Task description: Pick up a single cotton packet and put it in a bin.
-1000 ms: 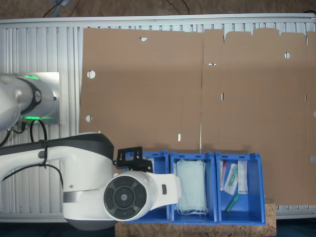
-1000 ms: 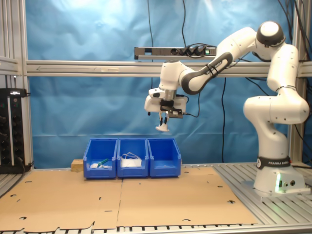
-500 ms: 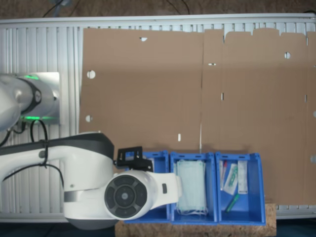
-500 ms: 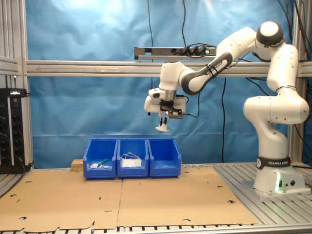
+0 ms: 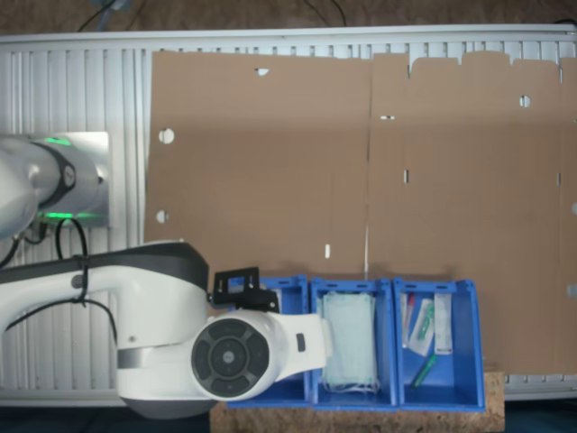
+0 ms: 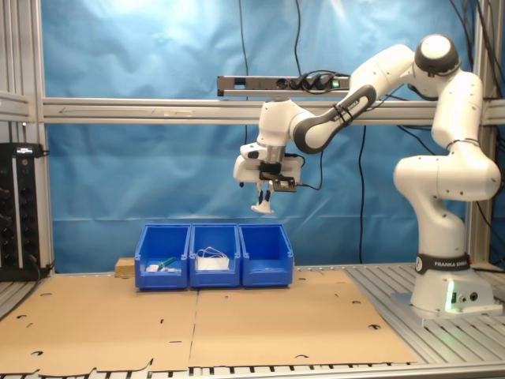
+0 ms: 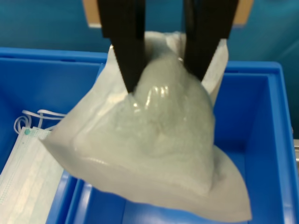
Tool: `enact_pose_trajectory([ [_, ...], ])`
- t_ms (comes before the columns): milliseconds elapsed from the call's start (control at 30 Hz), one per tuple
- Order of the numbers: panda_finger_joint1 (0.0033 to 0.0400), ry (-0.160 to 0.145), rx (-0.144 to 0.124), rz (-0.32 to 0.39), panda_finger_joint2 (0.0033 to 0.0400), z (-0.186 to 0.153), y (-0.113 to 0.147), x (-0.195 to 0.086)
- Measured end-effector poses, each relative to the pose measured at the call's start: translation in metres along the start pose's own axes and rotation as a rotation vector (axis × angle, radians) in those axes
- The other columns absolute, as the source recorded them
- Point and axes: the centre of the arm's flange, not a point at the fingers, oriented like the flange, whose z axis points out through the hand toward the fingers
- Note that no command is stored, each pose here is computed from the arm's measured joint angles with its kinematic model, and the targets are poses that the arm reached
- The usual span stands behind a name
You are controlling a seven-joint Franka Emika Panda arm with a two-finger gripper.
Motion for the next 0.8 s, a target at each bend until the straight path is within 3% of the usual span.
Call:
enact_pose_trajectory([
  [233,0.0055,0.000,0.000,-0.010,0.0055,-0.0001,-0.0001,0.0007],
  [300,0.0075,0.000,0.000,-0.017,0.0075,-0.0001,-0.0001,0.0008],
  [333,0.0156,0.000,0.000,-0.019,0.0156,-0.0001,-0.0001,0.0008],
  [600,0.0156,0.001,0.000,-0.034,0.0156,-0.0002,-0.0001,0.0011],
  [633,0.0317,0.001,0.000,-0.036,0.0317,-0.0002,-0.0001,0.0011],
  [800,0.0317,0.001,0.000,-0.043,0.0317,-0.0002,-0.0001,0.0011],
])
